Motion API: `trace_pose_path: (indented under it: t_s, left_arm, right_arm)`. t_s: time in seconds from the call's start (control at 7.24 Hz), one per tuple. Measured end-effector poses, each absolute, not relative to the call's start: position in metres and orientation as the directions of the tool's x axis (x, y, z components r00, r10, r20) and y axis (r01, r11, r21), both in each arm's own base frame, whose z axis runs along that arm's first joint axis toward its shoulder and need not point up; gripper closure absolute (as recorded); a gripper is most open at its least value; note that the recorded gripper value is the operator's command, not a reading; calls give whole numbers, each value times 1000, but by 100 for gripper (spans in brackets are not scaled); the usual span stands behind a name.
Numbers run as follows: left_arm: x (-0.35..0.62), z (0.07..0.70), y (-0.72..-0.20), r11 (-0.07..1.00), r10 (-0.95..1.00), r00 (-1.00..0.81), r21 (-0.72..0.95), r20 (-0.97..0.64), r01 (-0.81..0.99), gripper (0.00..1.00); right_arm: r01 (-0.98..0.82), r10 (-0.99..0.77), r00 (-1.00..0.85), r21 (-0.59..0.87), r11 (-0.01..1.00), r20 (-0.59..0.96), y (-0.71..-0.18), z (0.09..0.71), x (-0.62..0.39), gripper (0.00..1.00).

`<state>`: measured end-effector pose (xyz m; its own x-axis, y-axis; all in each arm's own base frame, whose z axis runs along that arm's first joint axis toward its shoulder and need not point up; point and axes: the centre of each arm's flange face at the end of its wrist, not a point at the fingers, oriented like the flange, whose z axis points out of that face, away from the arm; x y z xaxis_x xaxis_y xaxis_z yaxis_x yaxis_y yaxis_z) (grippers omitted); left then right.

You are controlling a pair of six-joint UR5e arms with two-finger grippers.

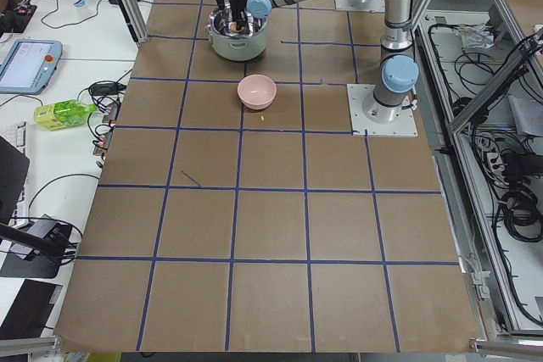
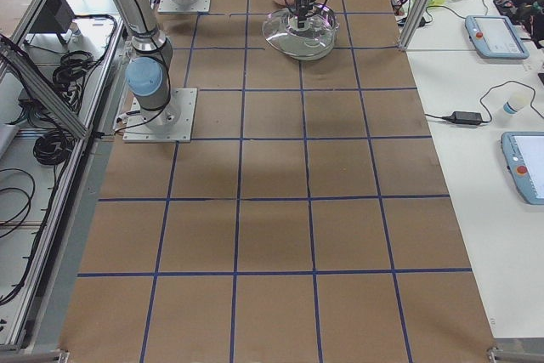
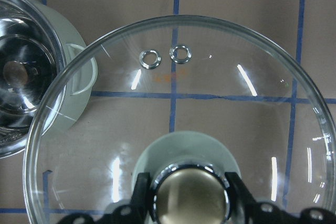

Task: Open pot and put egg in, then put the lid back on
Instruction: 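Lower the egg into the pot and open the left gripper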

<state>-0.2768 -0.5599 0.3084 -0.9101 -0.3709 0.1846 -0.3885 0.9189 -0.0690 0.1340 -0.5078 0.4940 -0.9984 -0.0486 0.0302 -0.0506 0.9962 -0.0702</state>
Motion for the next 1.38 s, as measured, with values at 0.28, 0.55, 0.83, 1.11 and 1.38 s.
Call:
trace_pose_path:
  t_s: [0.28, 0.55, 0.83, 1.11, 1.38]
  left_arm:
    - [-278, 298, -560, 922, -369, -914, -60, 167, -383, 57]
    - [-276, 291, -562, 922, -370, -919, -71, 136, -382, 44]
    - [-274, 298, -564, 921, -364, -923, -98, 122, -376, 37]
    - [-271, 326, -568, 929, -321, -937, -148, 138, -339, 31]
    - [-242, 364, -573, 929, -300, -944, -180, 141, -322, 24]
  right_arm:
    - [-51, -49, -998, -70, 996, 31, -507, 494, 134, 100]
    - [-51, -49, -998, -69, 996, 31, -507, 494, 134, 100]
    - [-51, -49, -998, -69, 996, 30, -507, 494, 135, 100]
    - [-50, -48, -998, -69, 996, 30, -508, 494, 135, 100]
    - [-50, -48, -998, -69, 996, 30, -508, 494, 135, 100]
